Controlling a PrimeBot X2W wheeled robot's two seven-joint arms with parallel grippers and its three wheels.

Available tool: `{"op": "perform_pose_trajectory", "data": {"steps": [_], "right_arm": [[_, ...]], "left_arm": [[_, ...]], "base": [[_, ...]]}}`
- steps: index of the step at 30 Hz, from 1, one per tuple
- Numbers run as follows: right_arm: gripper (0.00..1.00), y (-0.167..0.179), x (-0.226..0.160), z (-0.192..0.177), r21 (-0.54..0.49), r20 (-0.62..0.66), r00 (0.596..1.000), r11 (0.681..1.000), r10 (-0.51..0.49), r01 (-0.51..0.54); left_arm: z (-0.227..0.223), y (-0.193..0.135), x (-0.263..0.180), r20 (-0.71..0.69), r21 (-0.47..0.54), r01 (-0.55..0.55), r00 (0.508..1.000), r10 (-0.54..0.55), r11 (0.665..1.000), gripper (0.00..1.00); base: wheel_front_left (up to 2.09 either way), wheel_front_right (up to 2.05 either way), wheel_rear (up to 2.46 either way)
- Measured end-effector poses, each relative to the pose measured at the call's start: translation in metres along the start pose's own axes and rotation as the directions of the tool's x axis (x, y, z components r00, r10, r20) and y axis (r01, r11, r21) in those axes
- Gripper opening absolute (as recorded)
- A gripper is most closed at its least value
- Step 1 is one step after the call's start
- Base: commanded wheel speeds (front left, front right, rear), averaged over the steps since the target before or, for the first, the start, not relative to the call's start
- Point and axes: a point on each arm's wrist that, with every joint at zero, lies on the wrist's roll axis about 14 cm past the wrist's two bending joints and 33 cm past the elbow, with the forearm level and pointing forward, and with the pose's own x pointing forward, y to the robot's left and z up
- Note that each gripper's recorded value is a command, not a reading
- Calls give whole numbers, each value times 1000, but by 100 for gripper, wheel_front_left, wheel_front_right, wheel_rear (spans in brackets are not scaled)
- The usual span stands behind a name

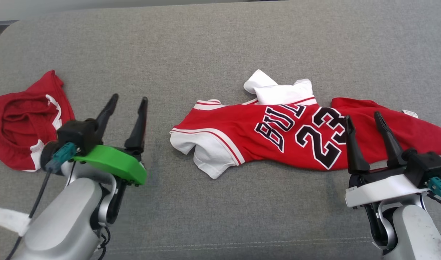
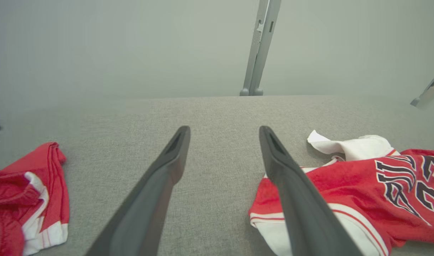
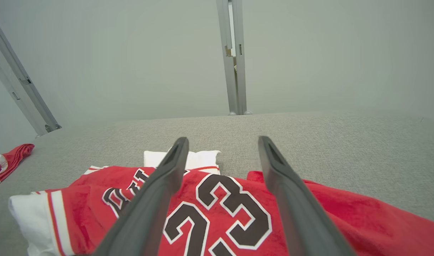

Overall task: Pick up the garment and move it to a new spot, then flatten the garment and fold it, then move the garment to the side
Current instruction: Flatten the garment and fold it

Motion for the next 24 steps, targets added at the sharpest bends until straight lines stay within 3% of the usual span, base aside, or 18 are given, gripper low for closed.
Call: {"op": "perform_pose_trajectory", "data": {"steps": [12, 24], "right_arm": [[100, 9, -3, 15, -34, 29, 999, 999, 31, -30], [100, 18, -33, 10, -44, -15, 999, 998, 41, -41]], "left_arm": [[67, 48, -65, 287, -48, -233, 928, 237, 971, 100], [42, 34, -102, 259, 63, -209, 948, 186, 976, 100]], "base": [[0, 0, 0], [0, 0, 0]]}}
